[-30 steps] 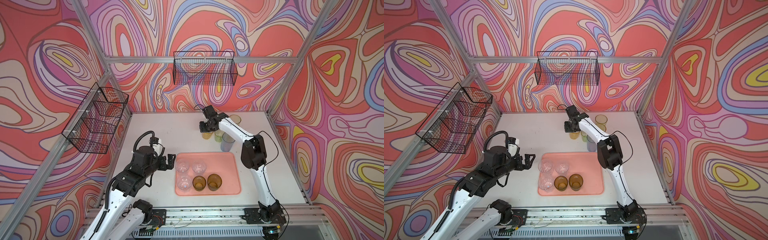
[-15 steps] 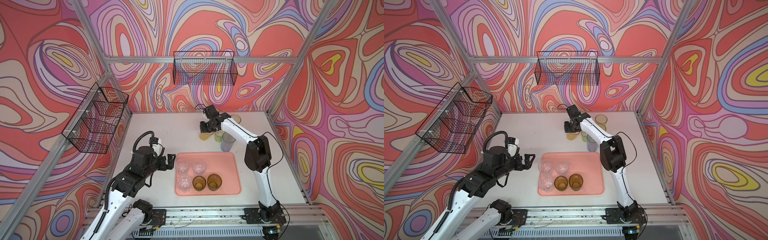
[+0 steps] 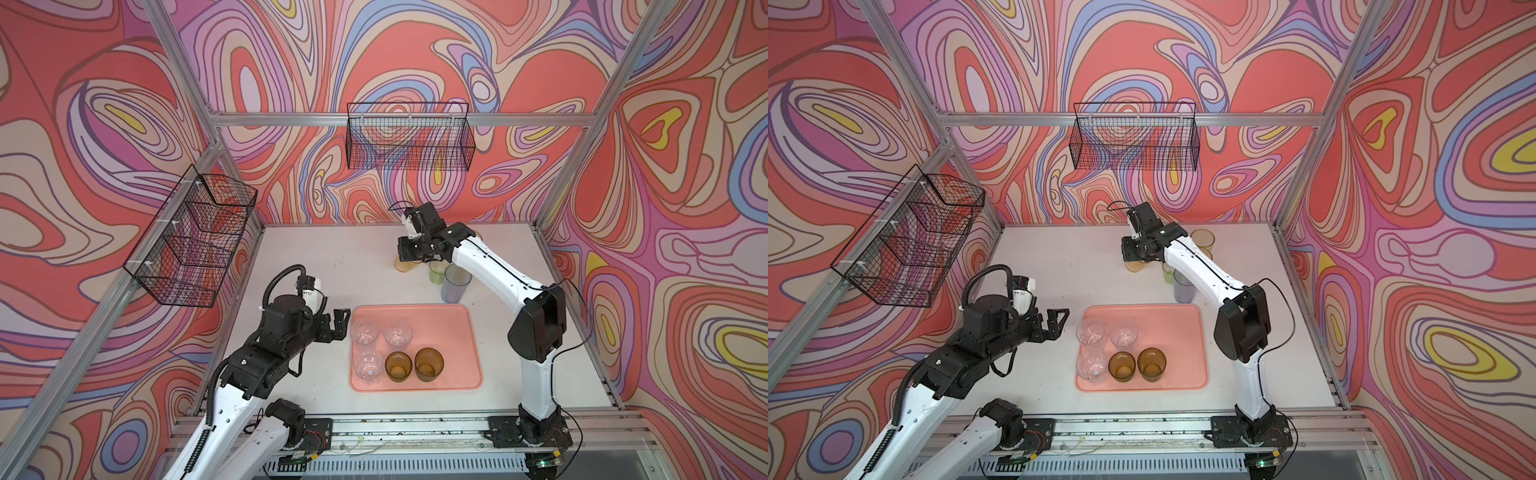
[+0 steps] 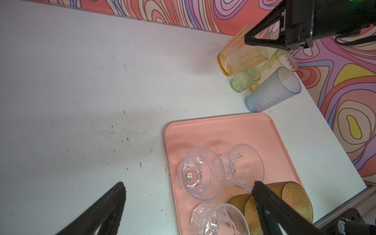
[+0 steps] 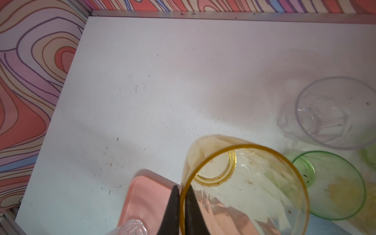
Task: Place the glasses into the tray
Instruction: Pick up the glass from the top-center of the table, then place the glass on the tray.
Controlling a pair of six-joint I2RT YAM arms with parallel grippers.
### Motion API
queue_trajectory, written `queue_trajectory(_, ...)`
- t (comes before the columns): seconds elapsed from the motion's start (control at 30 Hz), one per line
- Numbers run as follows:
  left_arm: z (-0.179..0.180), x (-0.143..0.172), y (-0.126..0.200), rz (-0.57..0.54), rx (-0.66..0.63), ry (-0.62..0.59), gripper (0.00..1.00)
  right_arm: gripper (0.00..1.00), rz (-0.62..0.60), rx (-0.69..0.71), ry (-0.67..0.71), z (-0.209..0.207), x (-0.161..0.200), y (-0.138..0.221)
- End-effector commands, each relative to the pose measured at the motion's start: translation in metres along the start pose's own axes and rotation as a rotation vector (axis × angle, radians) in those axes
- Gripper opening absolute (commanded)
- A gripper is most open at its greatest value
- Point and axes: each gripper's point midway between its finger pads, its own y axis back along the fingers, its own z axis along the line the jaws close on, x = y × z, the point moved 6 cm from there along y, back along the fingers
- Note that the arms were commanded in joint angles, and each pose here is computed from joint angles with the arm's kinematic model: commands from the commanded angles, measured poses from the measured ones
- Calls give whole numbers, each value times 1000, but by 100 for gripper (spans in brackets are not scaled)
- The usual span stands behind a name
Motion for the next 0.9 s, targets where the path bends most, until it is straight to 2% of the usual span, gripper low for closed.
queue_trajectory(0.0,-1,-1,1,-20,17,0,100,0,-39,17,3,4,-2,27)
queue_trajectory(0.13,-5,-2,3,-16,51,6,100,0,-35,28,14,8,7,47)
queue_trajectory(0.43,-15,4,-3,31,146,128,100,0,6,106,-3,-9,44,95)
queue_trajectory(0.87,-21,6,-1,74,185,196,100,0,91,194,-59,-38,105,123)
